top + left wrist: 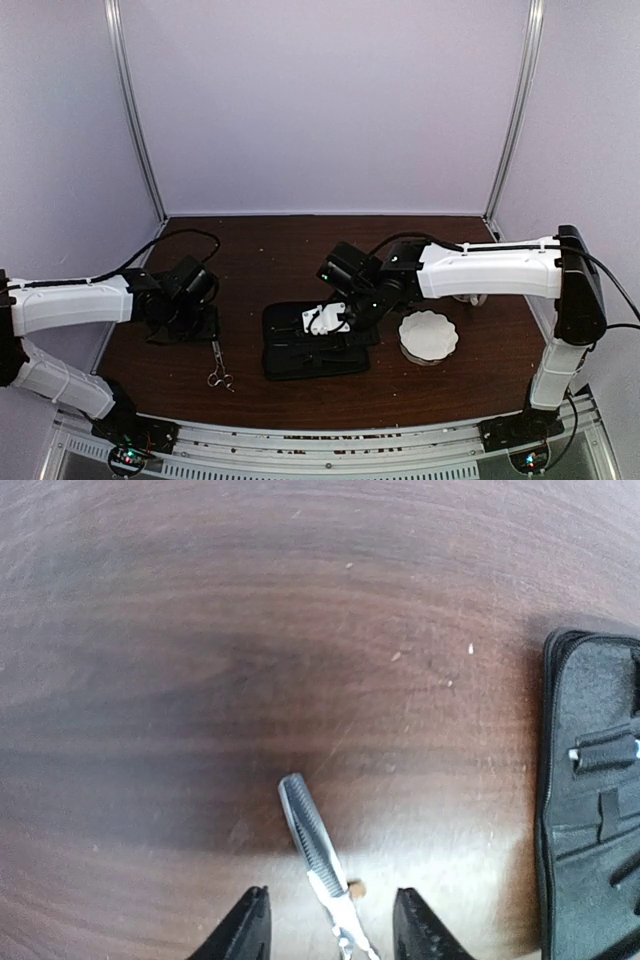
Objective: Sort the hair-cutting tools
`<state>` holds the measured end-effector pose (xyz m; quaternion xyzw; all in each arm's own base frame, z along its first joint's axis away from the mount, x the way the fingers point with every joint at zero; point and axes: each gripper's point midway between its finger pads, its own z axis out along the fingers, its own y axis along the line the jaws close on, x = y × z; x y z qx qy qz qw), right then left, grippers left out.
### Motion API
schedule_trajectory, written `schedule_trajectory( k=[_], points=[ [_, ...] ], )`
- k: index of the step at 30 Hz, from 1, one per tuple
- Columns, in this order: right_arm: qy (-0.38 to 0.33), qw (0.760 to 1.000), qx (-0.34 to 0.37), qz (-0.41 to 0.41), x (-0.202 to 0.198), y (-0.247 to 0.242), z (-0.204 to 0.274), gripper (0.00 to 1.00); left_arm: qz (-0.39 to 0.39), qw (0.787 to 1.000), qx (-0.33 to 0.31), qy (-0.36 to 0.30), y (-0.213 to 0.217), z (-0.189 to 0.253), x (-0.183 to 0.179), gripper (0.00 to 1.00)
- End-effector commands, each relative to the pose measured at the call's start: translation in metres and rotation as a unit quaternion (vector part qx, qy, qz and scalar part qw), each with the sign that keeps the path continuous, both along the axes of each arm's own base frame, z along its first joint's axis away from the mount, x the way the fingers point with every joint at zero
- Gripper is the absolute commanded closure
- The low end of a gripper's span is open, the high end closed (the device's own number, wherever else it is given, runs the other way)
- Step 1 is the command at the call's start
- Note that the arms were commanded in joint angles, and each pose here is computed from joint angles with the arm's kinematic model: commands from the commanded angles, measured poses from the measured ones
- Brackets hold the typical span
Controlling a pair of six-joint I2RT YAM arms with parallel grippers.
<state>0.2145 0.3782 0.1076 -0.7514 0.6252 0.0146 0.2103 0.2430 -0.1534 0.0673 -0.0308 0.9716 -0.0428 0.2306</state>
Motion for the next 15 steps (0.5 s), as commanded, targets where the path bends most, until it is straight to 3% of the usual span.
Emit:
schedule_trajectory(
  k=[1, 7, 15],
  points=[
    [-0.003, 1.0, -0.019, 0.004, -0.002, -0.005, -0.009, 0.69, 0.023, 0.999, -0.025, 0.033, 0.009, -0.011, -0.024, 0.59],
    [0.001, 1.0, -0.026, 0.005, -0.002, -0.005, -0.014, 0.69, -0.025, 0.997, -0.041, 0.062, -0.015, -0.026, -0.031, 0.49],
    [0.001, 1.0, -0.028, 0.005, -0.002, -0.005, -0.015, 0.69, -0.038, 0.993, 0.002, 0.109, -0.014, -0.05, -0.043, 0.52]
  ],
)
